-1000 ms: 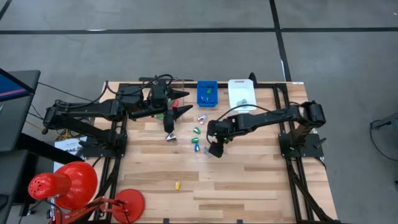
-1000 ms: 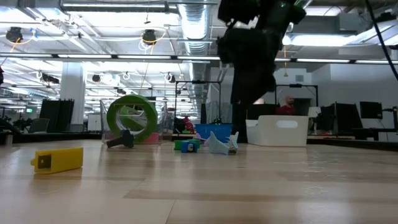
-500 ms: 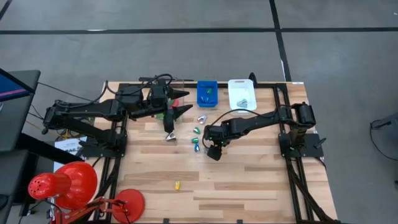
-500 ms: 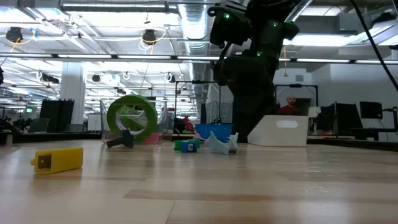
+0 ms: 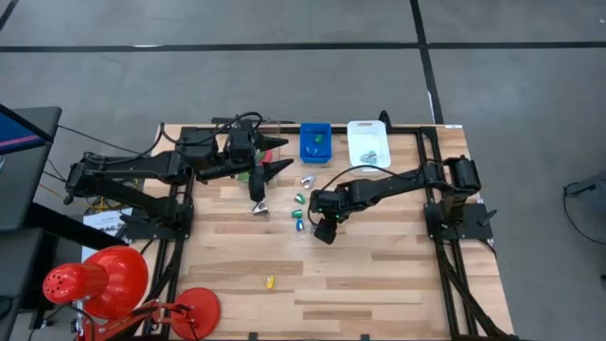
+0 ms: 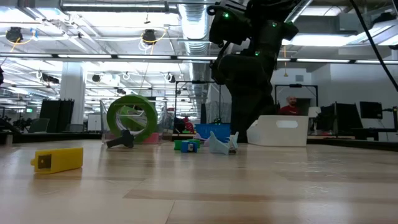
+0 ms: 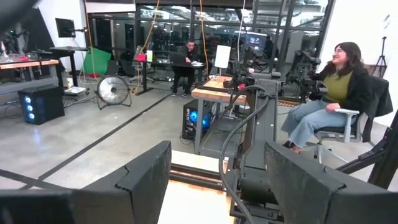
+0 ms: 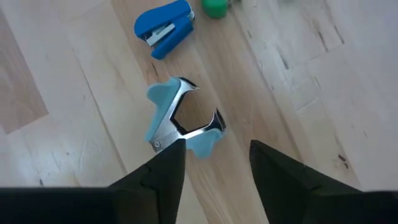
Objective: Pick and place Stapler, Stapler remover, tape
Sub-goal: Put the gray stapler remover into the white bin
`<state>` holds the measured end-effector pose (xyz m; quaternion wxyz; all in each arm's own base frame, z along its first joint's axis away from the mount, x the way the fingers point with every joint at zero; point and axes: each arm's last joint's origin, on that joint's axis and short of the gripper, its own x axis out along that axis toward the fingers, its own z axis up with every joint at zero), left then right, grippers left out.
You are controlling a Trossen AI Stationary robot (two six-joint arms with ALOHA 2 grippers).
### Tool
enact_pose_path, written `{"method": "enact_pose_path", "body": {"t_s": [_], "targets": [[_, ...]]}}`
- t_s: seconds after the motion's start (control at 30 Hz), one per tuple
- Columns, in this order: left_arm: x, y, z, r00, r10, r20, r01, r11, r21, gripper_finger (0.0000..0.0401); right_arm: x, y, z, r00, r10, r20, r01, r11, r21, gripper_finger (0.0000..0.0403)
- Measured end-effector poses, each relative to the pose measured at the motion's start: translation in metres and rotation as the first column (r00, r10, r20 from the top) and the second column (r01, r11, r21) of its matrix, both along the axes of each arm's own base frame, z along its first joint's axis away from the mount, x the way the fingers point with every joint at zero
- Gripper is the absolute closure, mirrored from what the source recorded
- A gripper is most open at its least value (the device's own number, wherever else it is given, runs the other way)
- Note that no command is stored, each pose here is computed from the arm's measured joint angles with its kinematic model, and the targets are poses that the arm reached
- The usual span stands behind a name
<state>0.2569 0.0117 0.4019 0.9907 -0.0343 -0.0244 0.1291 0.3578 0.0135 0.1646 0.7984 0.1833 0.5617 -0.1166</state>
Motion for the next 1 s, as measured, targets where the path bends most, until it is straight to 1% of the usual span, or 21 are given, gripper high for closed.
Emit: {"method": "enact_pose_path", "body": {"t_s": [0.1,0.17,0.4,0.47,0.53,0.63,0.73,0.83,1.0], "targets": [[0.0,0.0,0.0,1.0,0.0,0.001,0.0,1.0,0.0,0.0156,0.003,0.0,-0.007,1.0,-0.02,-0.013,0.02,1.0,0.018,0.0238],[0.0,0.0,0.0,1.0,0.0,0.001,0.0,1.0,0.0,0.0156,0.001,0.001,-0.012,0.999,-0.019,-0.044,0.02,0.999,0.039,0.023],[0.0,0.0,0.0,1.0,0.0,0.004,0.0,1.0,0.0,0.0156,0.004,0.004,-0.01,0.999,-0.035,-0.012,0.035,0.997,0.061,0.016],[0.0,0.0,0.0,1.0,0.0,0.004,0.0,1.0,0.0,0.0156,0.004,0.004,-0.01,0.999,-0.034,-0.012,0.035,0.997,0.062,0.015],[0.0,0.0,0.0,1.0,0.0,0.005,0.0,1.0,0.0,0.0156,0.004,0.004,-0.01,0.999,-0.034,-0.012,0.035,0.997,0.062,0.0148],[0.0,0.0,0.001,1.0,0.0,0.006,0.0,1.0,0.0,0.0156,0.004,0.004,-0.01,0.999,-0.035,-0.012,0.036,0.997,0.062,0.0157],[0.0,0.0,0.001,1.0,0.0,0.006,0.0,1.0,0.0,0.0156,0.004,0.004,-0.01,0.999,-0.035,-0.012,0.036,0.997,0.062,0.0178],[0.0,0.0,0.001,1.0,0.0,0.006,0.0,1.0,0.0,0.0156,0.004,0.004,-0.01,0.999,-0.035,-0.012,0.036,0.997,0.062,0.0207],[0.0,0.0,0.001,1.0,0.0,0.006,0.0,1.0,0.0,0.0156,0.004,0.004,-0.01,0.999,-0.036,-0.012,0.036,0.997,0.062,0.0269]]}}
